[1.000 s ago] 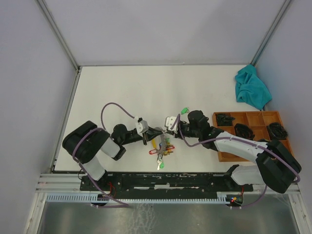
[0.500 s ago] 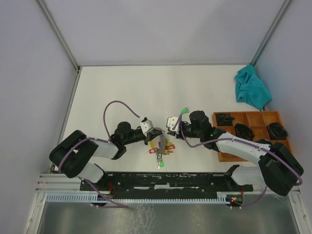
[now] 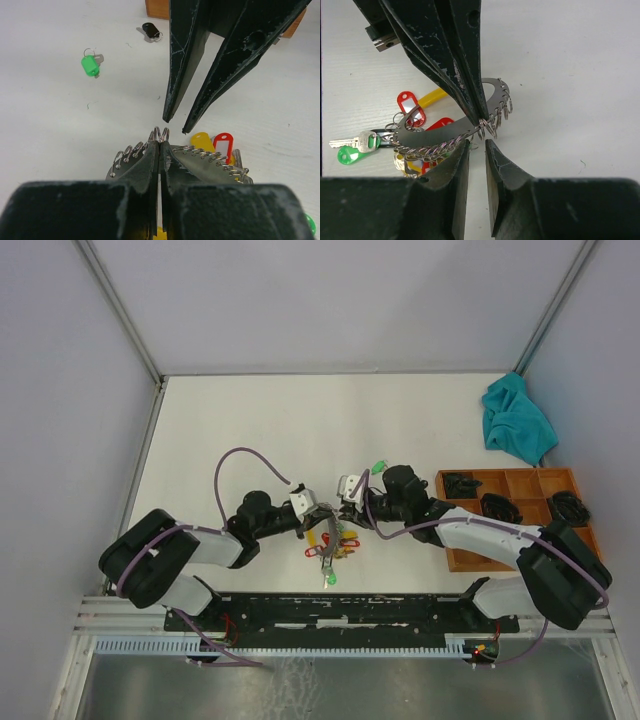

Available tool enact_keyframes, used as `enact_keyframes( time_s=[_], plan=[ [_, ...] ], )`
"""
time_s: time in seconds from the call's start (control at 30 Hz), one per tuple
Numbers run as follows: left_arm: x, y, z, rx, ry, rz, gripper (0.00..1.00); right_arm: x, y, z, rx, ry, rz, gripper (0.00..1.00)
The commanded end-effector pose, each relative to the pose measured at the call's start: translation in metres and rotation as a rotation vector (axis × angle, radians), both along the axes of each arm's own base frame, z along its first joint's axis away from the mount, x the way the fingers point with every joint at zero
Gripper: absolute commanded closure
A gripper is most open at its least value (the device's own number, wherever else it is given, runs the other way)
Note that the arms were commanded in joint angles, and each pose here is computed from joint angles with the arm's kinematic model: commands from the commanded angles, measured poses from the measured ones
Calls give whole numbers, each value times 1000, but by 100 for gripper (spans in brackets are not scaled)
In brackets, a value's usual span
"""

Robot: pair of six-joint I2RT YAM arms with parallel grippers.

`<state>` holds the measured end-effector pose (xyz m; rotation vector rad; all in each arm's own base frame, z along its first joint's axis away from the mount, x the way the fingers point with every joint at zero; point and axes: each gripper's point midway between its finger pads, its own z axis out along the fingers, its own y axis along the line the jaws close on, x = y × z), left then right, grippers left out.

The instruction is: Put the keys on the keyring

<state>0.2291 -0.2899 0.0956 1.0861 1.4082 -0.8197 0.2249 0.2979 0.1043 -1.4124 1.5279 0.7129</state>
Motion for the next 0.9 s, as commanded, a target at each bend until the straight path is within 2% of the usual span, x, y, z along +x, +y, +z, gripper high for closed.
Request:
enact_keyframes(
  time_s=[0.0, 0.67, 0.77, 0.87],
  plan=[
    [6, -7, 25, -33, -114, -15, 97, 15, 15, 22, 74, -27, -19, 73],
    [0, -11, 25, -36, -128, -48, 97, 11, 29, 18, 98, 37, 40, 83],
    [-1, -10, 25, -39, -127, -44, 91, 13, 31, 20, 102, 33, 41, 89],
    [2, -5, 28, -59, -119, 4, 75, 17, 29, 23, 112, 22, 27, 98]
  ],
)
